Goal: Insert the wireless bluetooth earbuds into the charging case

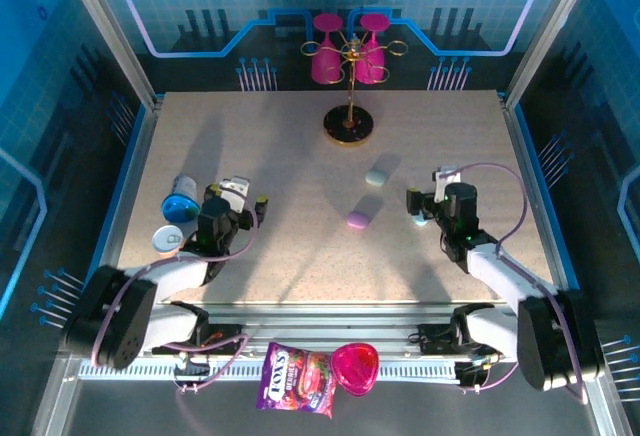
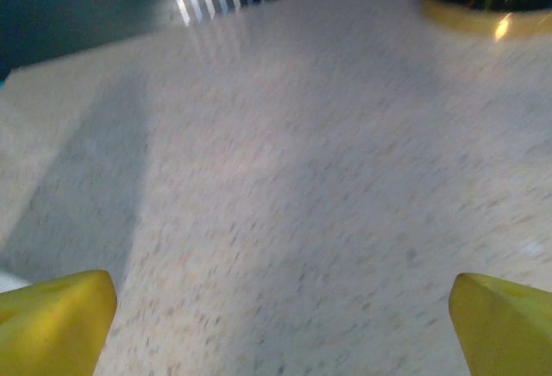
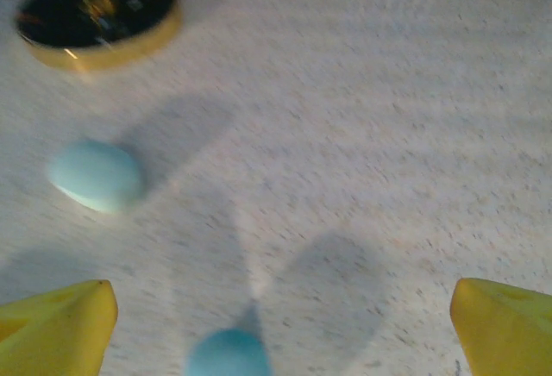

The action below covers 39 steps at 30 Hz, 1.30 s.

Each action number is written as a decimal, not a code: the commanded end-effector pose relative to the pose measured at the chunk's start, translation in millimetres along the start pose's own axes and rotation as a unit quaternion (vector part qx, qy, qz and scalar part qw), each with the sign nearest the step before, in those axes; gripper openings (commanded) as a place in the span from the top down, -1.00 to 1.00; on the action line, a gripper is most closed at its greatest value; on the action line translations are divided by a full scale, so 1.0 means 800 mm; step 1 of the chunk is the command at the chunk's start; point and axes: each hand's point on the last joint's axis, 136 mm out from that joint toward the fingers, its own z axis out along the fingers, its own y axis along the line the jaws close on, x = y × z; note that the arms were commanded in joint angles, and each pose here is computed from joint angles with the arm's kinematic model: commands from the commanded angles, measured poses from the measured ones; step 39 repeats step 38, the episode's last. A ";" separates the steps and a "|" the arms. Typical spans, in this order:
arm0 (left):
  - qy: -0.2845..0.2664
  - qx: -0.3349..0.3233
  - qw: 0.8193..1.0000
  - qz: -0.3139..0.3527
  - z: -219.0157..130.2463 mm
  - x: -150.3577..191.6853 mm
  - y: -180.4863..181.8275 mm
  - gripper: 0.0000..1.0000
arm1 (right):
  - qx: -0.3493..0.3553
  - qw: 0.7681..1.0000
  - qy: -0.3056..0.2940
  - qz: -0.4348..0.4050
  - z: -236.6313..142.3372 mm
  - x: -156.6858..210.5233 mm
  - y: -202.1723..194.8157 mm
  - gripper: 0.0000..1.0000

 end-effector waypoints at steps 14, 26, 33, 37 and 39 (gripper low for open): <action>-0.023 0.020 0.991 -0.133 0.062 -0.009 0.055 -0.99 | -0.049 0.993 -0.103 -0.018 0.063 -0.030 0.001 -0.99; -0.017 0.001 0.991 -0.133 0.064 -0.007 0.062 -0.99 | -0.029 0.995 -0.097 -0.005 0.064 -0.029 -0.010 -1.00; -0.015 0.002 0.991 -0.134 0.065 -0.006 0.061 -0.99 | -0.028 0.995 -0.098 -0.005 0.064 -0.030 -0.011 -0.99; -0.016 0.001 0.991 -0.134 0.064 -0.006 0.061 -0.99 | -0.026 0.995 -0.101 -0.004 0.062 -0.028 -0.011 -0.99; -0.016 0.002 0.991 -0.134 0.064 -0.006 0.061 -0.99 | -0.024 0.994 -0.105 -0.004 0.061 -0.029 -0.012 -0.99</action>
